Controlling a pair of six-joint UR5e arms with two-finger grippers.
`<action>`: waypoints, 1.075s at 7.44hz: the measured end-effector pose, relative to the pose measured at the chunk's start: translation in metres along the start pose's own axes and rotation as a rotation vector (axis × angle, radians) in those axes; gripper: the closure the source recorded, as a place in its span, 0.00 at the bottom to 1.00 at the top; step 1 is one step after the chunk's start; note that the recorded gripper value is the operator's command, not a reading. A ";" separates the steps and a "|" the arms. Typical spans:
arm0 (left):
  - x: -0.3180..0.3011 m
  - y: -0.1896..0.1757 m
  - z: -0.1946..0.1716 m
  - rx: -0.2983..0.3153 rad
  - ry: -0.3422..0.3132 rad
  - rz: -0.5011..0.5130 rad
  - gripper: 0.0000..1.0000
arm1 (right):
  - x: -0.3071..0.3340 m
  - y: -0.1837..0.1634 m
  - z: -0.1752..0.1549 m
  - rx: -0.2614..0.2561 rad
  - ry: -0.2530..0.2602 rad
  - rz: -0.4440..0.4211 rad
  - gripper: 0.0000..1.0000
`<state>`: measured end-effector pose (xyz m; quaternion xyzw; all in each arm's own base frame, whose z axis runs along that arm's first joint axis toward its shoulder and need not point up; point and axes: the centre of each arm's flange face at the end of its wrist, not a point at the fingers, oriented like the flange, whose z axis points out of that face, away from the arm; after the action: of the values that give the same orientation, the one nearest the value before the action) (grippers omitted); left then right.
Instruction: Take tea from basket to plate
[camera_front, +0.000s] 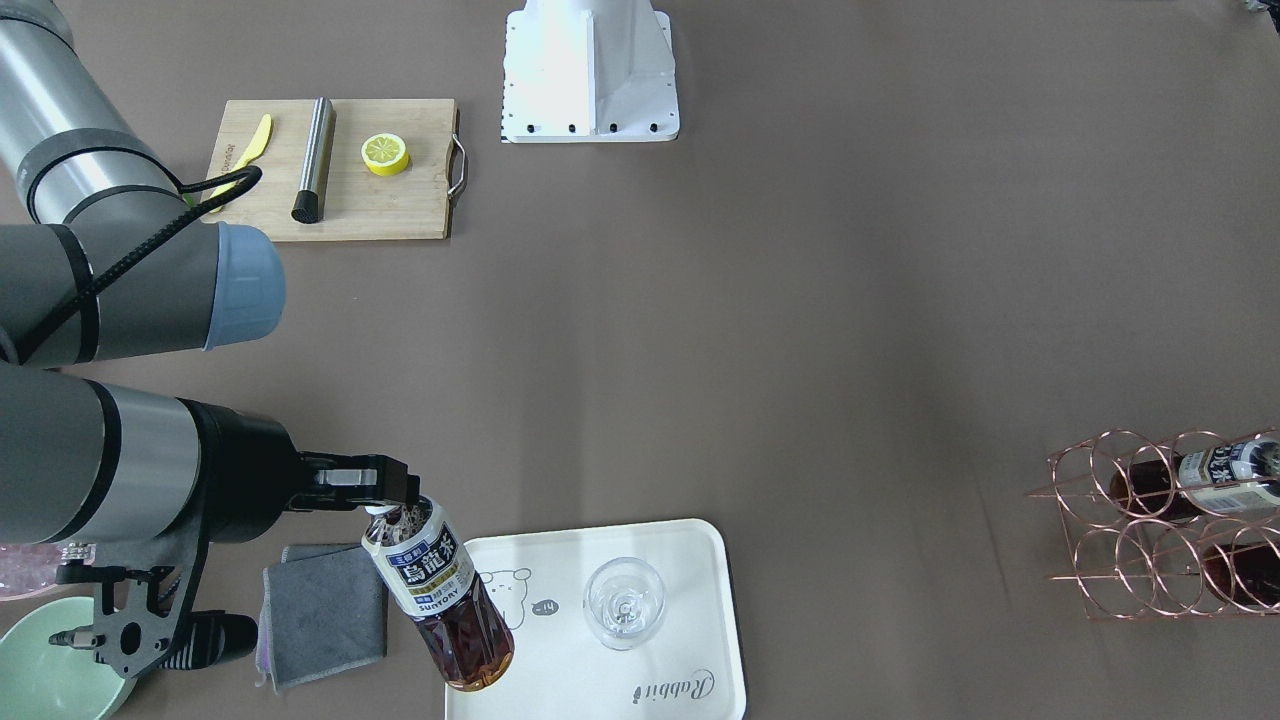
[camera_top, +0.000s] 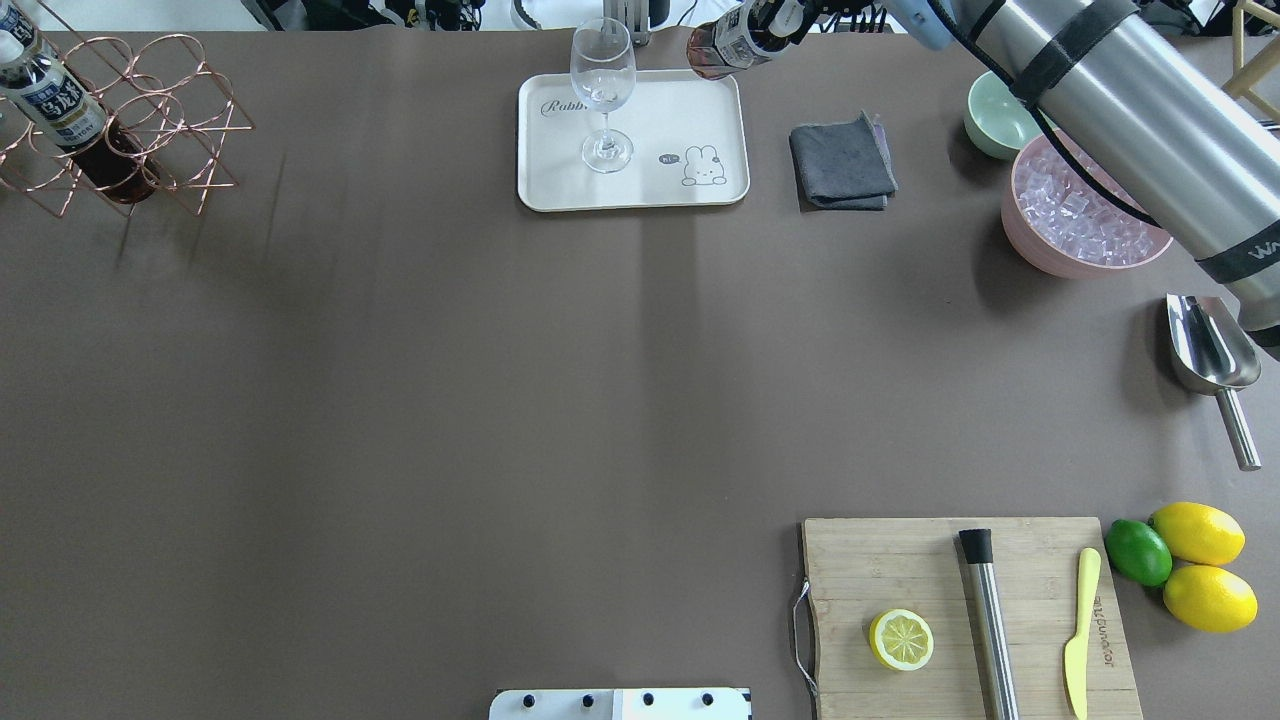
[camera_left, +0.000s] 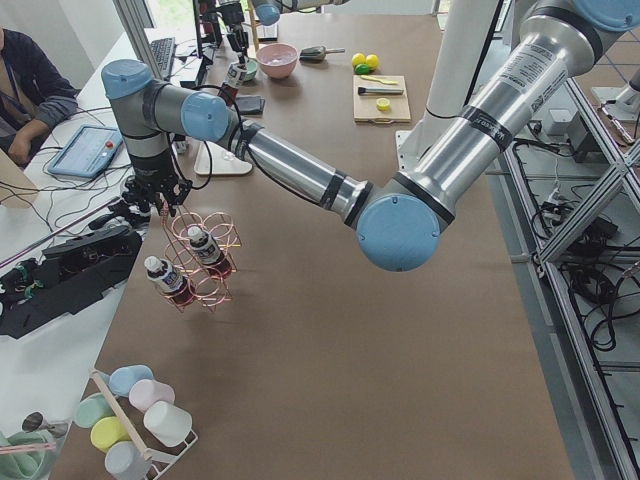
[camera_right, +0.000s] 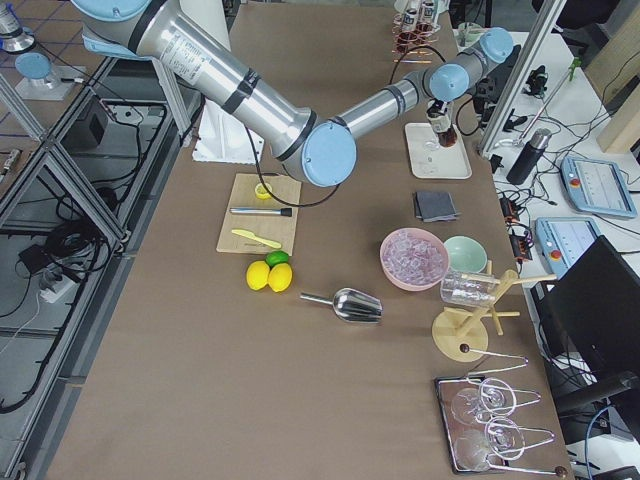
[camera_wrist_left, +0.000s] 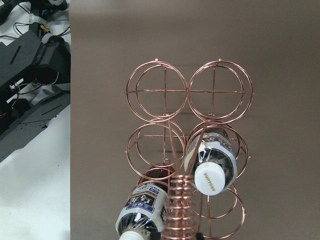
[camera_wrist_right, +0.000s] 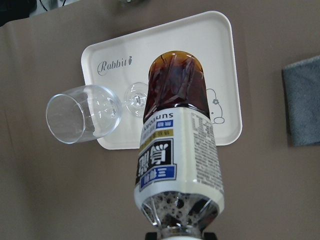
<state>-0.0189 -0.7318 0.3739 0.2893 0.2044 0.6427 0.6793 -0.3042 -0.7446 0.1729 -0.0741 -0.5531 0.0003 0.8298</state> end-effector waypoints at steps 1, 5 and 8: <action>-0.002 0.003 0.006 0.000 0.001 0.015 1.00 | 0.001 -0.002 0.007 0.034 0.041 -0.074 1.00; -0.007 0.010 0.017 0.001 -0.003 0.031 1.00 | 0.001 -0.004 0.016 0.077 0.098 -0.188 1.00; -0.007 0.011 0.018 0.000 -0.003 0.032 1.00 | 0.002 -0.005 0.019 0.094 0.118 -0.200 1.00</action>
<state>-0.0165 -0.7412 0.3939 0.2937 0.1988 0.6529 0.6693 -0.3216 -0.7466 0.1823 0.0203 -0.5072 -0.0607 0.8594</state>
